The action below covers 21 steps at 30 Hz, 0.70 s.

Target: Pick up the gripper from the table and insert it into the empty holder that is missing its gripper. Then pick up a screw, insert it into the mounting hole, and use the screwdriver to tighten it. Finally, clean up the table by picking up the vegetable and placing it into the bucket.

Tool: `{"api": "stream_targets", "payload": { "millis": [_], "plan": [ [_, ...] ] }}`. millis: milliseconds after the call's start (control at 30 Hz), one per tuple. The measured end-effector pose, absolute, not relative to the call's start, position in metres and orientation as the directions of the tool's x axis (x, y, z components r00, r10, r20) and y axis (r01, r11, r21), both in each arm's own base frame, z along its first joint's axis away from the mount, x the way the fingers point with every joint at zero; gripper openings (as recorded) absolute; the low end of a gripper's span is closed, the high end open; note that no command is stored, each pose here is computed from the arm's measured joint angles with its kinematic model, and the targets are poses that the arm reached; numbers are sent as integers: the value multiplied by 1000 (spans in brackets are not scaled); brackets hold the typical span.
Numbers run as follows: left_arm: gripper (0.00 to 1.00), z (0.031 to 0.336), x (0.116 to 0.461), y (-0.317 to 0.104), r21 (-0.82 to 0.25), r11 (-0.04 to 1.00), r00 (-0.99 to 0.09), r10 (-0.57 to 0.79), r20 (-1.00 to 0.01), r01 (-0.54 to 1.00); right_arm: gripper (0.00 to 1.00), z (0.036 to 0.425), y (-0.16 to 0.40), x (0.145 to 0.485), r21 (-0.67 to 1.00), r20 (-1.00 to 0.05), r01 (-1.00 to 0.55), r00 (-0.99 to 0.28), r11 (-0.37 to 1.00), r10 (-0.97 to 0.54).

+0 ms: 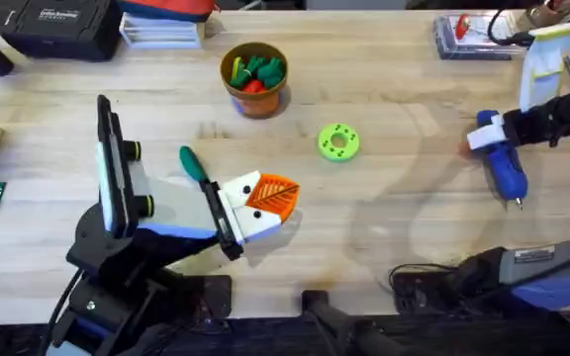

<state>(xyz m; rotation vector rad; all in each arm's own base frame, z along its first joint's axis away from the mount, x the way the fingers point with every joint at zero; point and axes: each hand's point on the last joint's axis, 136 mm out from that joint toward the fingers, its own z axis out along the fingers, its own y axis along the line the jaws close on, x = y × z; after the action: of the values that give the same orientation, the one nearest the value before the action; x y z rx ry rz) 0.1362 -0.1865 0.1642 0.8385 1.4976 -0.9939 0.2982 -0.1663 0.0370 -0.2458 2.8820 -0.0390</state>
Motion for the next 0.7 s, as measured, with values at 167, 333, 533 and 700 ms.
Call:
{"api": "stream_targets", "payload": {
  "millis": [167, 333, 533, 700],
  "plan": [
    [7, 164, 136, -187, -143, 398, -151, -12, -989, 906, 261, 37, -165, 305, -40, -276, -174, -944, 984, -178],
    [7, 164, 136, -187, -143, 398, -151, -12, -989, 906, 25, 37, -164, 305, -33, -274, -176, -945, 984, -179],
    [7, 164, 136, -187, -143, 398, -151, -12, -989, 906, 25, 44, -163, 303, -31, -283, -142, -948, 989, -145],
    [7, 164, 136, -187, -143, 398, -151, -12, -989, 906, 25, 97, -169, 314, -117, -416, -63, -903, 991, -106]
  ]
}}
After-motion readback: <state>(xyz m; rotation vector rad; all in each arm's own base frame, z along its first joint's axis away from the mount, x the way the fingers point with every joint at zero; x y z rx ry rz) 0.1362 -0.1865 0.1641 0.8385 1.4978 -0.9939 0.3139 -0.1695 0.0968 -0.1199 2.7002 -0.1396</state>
